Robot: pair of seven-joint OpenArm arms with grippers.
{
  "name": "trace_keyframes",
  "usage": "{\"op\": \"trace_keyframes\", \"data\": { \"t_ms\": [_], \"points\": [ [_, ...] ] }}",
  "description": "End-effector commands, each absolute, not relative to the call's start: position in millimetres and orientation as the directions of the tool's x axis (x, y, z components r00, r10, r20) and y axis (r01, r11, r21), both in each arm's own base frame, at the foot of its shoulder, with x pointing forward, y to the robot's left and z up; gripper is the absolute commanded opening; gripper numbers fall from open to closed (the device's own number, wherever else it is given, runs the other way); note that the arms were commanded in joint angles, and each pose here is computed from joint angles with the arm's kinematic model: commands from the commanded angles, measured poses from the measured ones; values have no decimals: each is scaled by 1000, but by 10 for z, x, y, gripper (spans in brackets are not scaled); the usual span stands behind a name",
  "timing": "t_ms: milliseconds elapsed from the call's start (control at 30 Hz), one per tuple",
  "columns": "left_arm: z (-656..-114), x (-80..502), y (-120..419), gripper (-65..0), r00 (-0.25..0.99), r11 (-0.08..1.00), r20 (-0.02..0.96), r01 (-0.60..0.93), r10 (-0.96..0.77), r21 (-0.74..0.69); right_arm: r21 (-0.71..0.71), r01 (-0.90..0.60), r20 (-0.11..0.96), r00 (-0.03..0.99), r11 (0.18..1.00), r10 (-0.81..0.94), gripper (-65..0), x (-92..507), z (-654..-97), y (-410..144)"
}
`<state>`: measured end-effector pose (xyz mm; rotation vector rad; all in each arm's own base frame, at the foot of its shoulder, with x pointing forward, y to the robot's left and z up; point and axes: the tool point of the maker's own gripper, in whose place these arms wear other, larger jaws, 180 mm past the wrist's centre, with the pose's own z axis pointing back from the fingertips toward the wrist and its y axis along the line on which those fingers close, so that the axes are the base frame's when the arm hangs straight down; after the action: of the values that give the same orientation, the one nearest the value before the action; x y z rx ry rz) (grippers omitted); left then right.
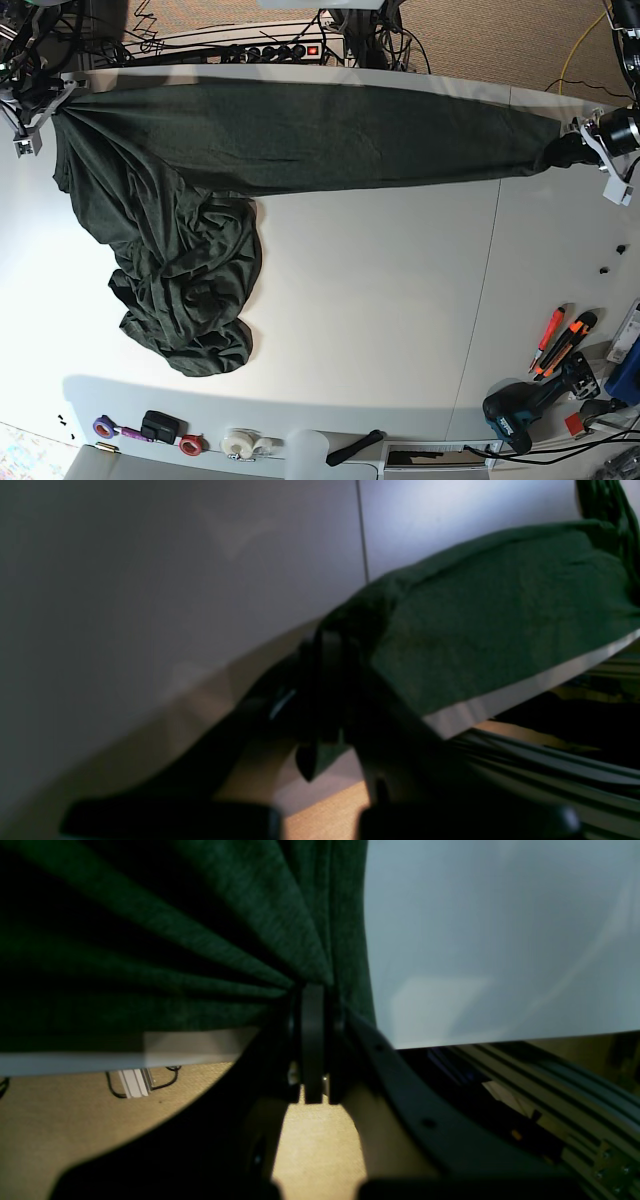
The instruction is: Layout the t-shirt on the table in an organized manner, then fold the t-shirt properly
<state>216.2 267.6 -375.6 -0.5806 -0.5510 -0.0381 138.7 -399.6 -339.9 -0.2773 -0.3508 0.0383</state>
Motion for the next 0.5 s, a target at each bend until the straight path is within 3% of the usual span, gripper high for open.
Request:
{"op": "trace_keyframes", "data": {
  "t_ms": [0,200,233,333,367,467],
  "points": [
    [-3626,2246,2730,-650,835,842,539,208,113,-498,-306,19,361,928,952,98,-650,1456,-3283,-4072],
    [-3637,2229,2728,-650,840,842,532,208,107,-498,-307,19,374,922,952,102,-650,1481,-3273,-4070],
    [-3637,2229,2728,-606,840,842,532,208,108,-498,-307,19,372,923,952,102,-644,1477,-3274,-4070],
    [-3635,2231,2729,-498,839,842,533,208,108,-498,-307,19,380,919,951,104,-438,1492,-3268,-4069],
    [-3634,2233,2729,-484,839,842,534,208,108,-498,-307,19,384,917,951,106,-398,1500,-3264,-4068],
    [-3633,2234,2728,-480,838,842,534,208,109,-498,-310,18,400,909,950,113,-387,1536,-3241,-4073]
  ]
}}
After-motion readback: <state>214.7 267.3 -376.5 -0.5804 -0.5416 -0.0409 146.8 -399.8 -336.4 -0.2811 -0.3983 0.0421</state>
